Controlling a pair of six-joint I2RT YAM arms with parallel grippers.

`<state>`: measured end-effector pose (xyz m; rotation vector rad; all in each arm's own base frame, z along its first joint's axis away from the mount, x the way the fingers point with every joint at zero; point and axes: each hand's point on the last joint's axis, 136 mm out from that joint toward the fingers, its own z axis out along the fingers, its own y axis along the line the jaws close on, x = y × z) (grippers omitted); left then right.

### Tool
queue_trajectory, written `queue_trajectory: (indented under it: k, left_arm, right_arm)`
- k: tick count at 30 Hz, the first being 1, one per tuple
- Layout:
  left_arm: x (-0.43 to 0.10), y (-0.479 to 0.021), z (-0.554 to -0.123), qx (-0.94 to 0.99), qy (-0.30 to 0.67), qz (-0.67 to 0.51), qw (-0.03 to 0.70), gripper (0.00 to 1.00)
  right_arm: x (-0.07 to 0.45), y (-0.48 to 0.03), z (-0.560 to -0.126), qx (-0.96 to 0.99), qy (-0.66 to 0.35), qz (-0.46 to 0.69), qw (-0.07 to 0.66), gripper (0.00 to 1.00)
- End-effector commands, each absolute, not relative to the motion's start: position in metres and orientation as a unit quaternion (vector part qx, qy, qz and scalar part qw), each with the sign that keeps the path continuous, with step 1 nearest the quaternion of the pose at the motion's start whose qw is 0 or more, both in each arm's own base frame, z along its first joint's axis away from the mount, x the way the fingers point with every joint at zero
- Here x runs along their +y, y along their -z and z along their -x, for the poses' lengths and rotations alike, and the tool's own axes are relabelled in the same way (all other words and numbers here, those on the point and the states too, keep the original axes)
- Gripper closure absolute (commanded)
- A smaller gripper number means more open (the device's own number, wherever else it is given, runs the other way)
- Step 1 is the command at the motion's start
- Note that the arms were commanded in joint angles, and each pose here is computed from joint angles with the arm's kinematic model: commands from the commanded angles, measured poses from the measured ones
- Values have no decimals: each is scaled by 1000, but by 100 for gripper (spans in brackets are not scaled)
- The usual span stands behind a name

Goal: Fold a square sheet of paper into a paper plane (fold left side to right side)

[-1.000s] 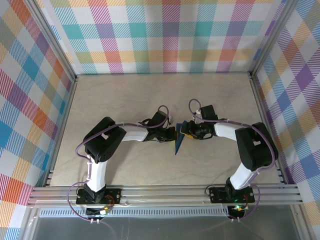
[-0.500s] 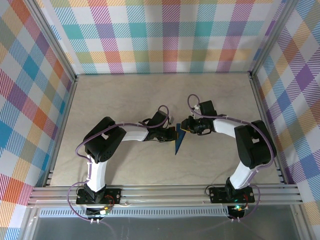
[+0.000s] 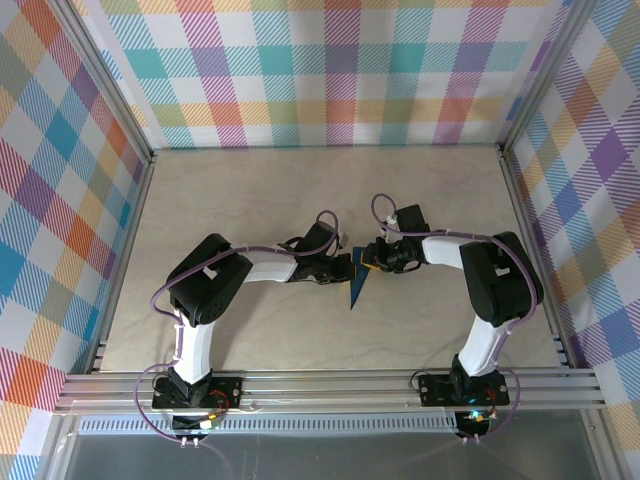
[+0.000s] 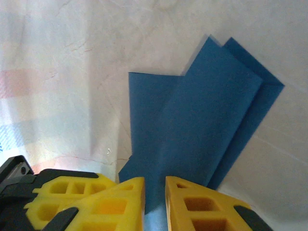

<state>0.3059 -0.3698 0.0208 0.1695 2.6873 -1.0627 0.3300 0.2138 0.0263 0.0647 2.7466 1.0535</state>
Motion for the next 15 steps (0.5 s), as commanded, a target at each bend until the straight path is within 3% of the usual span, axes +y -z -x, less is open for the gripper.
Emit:
queue_trajectory:
  k: [1, 15]
  left_arm:
    - [-333, 38, -286, 961, 265, -30, 77, 100]
    - [-333, 24, -292, 954, 283, -23, 98, 100]
  right_arm:
    - [212, -21, -329, 934, -345, -13, 95, 81]
    - [194, 9, -304, 955, -293, -24, 47, 85]
